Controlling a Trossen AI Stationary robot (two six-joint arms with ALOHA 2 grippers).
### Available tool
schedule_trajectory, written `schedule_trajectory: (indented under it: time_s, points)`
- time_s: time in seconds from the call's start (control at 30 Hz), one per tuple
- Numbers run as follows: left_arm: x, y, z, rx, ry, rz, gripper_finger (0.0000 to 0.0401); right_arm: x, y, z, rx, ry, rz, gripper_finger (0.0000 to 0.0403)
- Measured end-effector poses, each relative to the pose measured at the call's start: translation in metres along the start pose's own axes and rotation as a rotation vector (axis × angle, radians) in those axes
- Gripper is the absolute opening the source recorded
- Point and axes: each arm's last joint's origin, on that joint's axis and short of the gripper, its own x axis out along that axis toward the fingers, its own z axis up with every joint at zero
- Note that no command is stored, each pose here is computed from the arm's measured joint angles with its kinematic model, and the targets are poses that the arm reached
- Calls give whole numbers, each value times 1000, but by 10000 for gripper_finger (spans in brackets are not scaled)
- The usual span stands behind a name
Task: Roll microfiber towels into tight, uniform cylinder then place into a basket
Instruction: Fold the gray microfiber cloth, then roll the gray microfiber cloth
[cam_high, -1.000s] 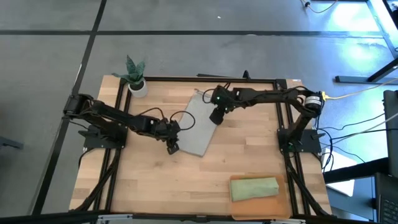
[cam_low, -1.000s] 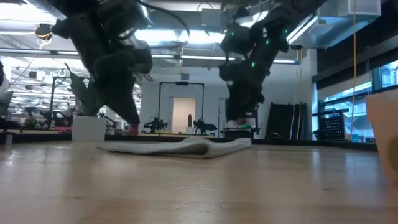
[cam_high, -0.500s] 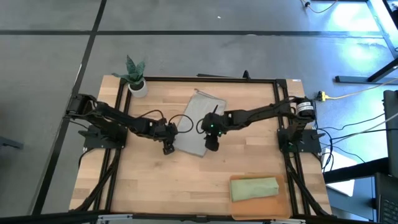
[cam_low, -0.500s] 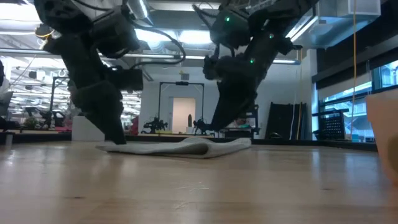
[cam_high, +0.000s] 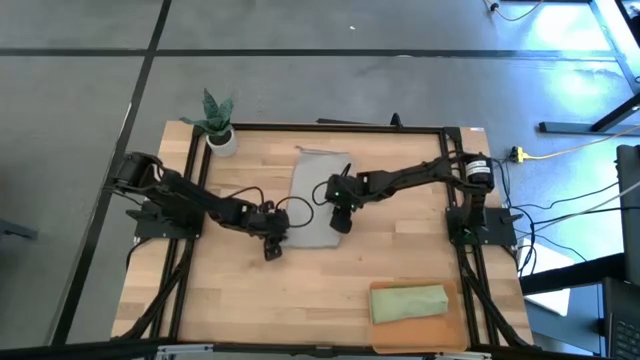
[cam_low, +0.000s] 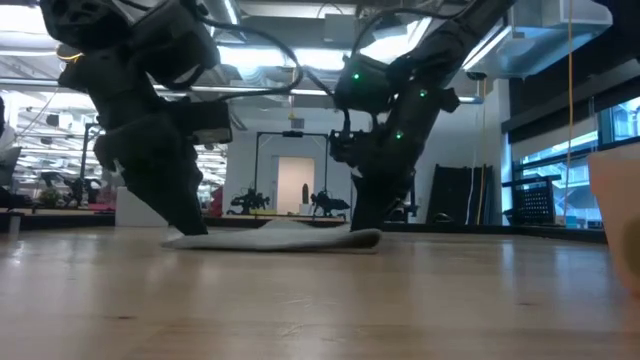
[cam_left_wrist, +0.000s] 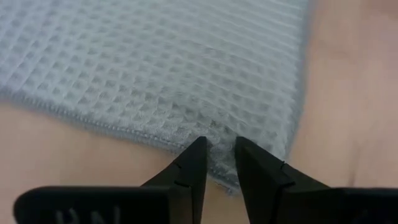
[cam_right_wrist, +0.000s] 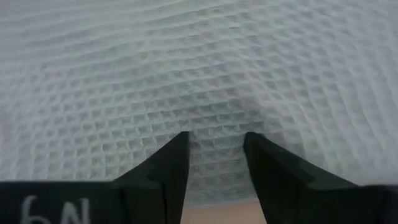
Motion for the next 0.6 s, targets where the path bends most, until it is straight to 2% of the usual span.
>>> schedule_trajectory:
  time_s: [0.1,0.33,0.47,0.6]
  points:
    - [5,-8,0,-10,-30,-32,81,0,-10,2,-5,-9,-53,161]
    - [5,-12,1,-19,-50,-57,82,-11,-16,4,-20,-22,-62,161]
    - [-5,-10,4,-14,-75,-55,82,-39,-5,9,-75,-78,-49,161]
    - [-15,-8,5,2,-85,-25,82,-61,13,6,-185,-86,-17,161]
